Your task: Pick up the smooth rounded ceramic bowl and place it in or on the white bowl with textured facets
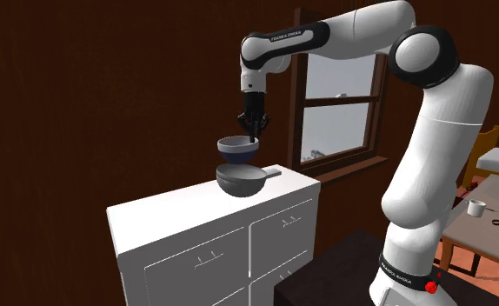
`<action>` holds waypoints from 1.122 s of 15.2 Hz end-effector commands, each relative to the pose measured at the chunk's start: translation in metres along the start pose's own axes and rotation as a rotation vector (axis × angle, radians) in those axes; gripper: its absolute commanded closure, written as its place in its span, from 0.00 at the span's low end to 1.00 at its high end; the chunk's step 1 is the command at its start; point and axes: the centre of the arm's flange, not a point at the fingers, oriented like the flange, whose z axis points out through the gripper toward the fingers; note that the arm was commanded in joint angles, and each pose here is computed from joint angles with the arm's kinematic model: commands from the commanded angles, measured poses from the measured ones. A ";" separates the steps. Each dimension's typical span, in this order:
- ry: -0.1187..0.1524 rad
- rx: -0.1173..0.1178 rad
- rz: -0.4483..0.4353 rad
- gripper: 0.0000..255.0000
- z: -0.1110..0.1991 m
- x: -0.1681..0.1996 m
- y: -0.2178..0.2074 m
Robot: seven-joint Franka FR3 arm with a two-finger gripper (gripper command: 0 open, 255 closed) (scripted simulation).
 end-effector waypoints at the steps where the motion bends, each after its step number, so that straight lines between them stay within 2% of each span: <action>1: 0.001 0.000 0.000 1.00 0.011 0.001 0.000; 5: 0.001 0.000 0.000 1.00 0.033 0.004 0.001; 13: 0.001 0.000 0.000 1.00 0.033 0.004 0.001; 14: 0.001 0.000 0.000 0.00 0.033 0.004 0.001; 17: 0.001 0.000 0.000 0.00 0.033 0.004 0.001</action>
